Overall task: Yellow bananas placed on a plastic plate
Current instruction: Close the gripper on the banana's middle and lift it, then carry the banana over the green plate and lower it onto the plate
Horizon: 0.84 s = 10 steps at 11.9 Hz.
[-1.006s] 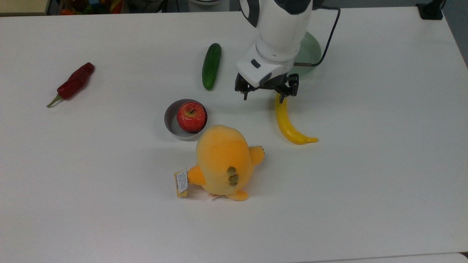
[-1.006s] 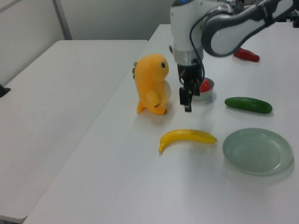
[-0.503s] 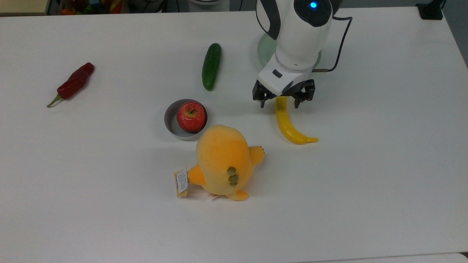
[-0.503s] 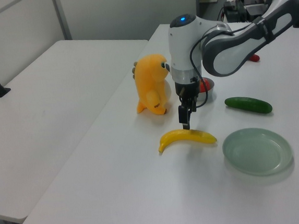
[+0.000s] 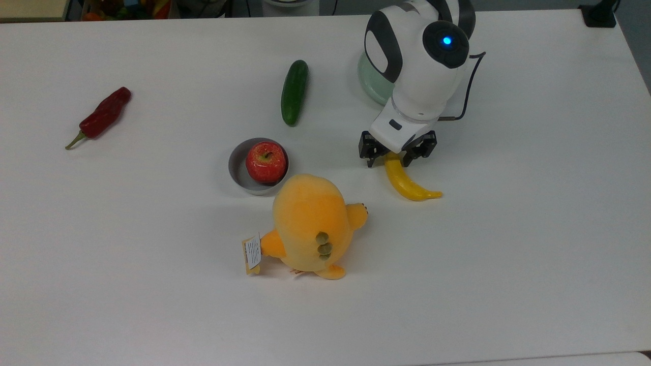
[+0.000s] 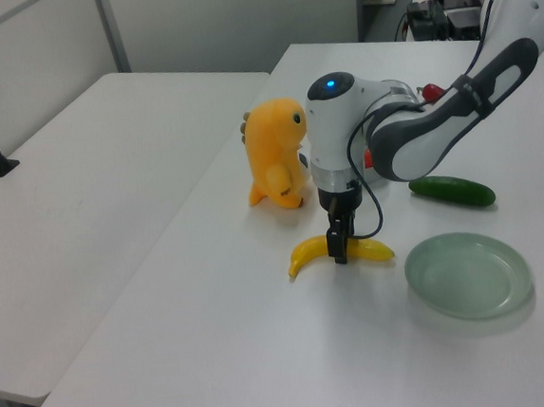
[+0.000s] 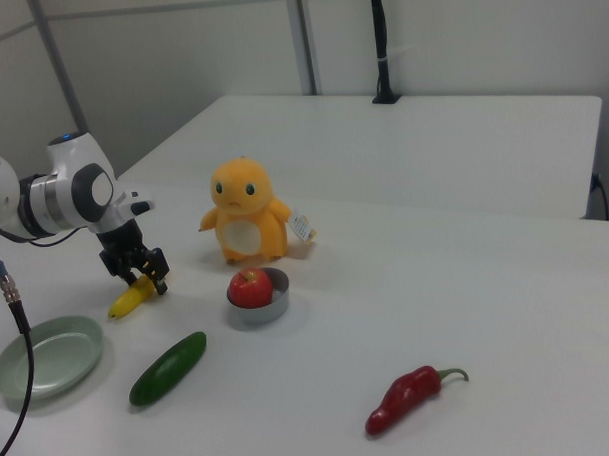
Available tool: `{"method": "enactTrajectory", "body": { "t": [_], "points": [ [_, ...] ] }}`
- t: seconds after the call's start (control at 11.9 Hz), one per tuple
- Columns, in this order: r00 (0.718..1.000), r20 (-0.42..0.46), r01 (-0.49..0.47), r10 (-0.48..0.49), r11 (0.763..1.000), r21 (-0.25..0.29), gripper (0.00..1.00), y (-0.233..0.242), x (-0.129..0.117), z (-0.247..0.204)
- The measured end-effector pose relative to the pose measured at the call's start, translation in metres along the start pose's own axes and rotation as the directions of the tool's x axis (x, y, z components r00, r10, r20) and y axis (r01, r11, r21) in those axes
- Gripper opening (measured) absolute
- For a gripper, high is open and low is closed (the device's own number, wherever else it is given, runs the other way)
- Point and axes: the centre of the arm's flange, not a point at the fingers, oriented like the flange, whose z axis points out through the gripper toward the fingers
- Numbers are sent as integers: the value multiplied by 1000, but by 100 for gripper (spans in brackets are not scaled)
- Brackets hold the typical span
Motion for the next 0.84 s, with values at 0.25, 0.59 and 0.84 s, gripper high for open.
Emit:
{"method": "enactTrajectory", "body": {
  "t": [0.25,0.59,0.84],
  "points": [
    [998,-42,-50,48,997,-62,33,-1,2,-3],
    [997,-51,-59,56,996,-61,31,0,3,-8],
    [995,-90,-37,35,999,-28,31,-14,-6,-46]
  ]
}}
